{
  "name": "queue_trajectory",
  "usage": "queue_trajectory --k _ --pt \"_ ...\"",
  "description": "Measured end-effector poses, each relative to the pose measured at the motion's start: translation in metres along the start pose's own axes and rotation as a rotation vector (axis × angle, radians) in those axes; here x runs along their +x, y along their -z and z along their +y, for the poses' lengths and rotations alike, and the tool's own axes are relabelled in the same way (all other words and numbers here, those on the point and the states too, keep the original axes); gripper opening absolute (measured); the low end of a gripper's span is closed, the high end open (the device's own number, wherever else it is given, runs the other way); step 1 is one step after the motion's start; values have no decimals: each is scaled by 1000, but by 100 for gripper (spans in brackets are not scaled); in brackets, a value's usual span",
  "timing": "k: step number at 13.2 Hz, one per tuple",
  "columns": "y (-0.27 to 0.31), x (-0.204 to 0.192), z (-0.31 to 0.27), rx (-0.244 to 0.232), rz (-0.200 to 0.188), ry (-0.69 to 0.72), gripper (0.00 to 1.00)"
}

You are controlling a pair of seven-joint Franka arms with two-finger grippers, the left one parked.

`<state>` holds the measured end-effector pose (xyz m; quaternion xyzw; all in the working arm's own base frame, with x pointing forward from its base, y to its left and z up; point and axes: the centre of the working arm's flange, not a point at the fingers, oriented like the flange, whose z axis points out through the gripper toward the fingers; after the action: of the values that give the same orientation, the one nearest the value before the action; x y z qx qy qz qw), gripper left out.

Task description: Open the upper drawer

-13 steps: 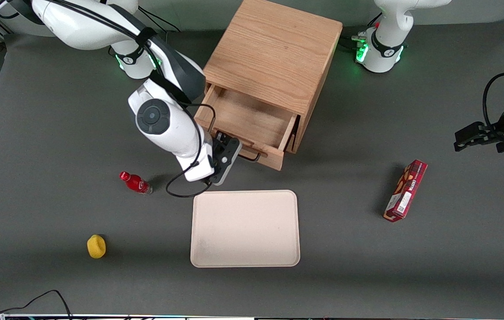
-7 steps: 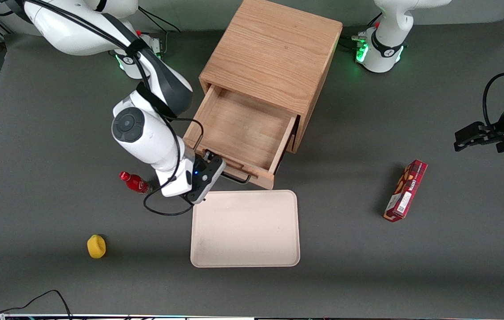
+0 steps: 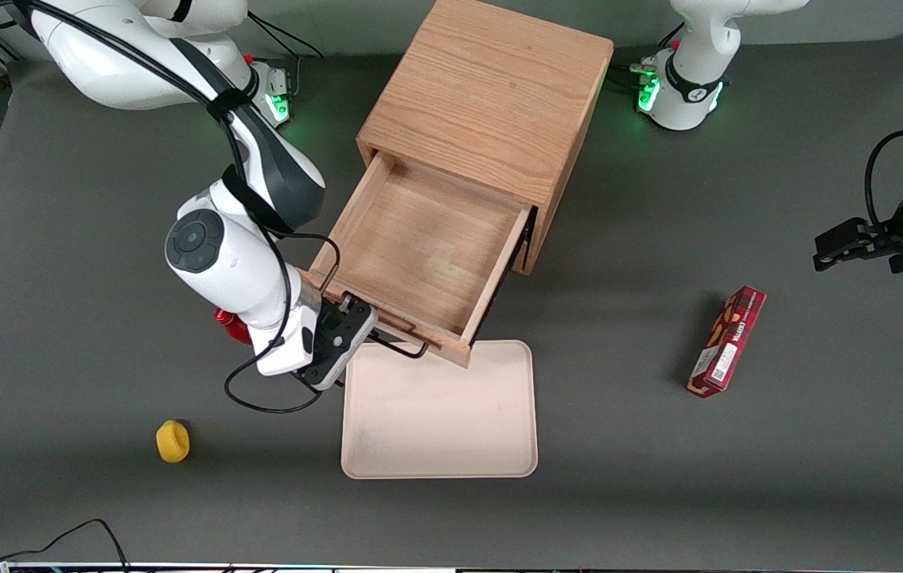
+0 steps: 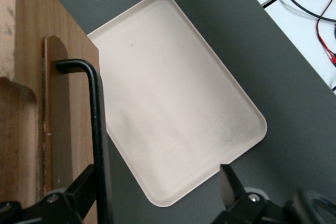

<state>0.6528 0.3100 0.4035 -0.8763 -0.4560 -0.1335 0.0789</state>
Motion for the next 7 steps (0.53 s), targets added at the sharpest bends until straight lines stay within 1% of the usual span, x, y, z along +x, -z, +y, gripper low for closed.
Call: queue_trajectory --k 1,2,3,5,7 --pt "-1 0 1 9 4 -8 100" --pt "0 0 1 25 16 -27 100" --pt "6 2 3 49 41 -59 100" --pt "25 3 16 106 111 -150 100" --pt "53 1 31 189 202 -264 100"
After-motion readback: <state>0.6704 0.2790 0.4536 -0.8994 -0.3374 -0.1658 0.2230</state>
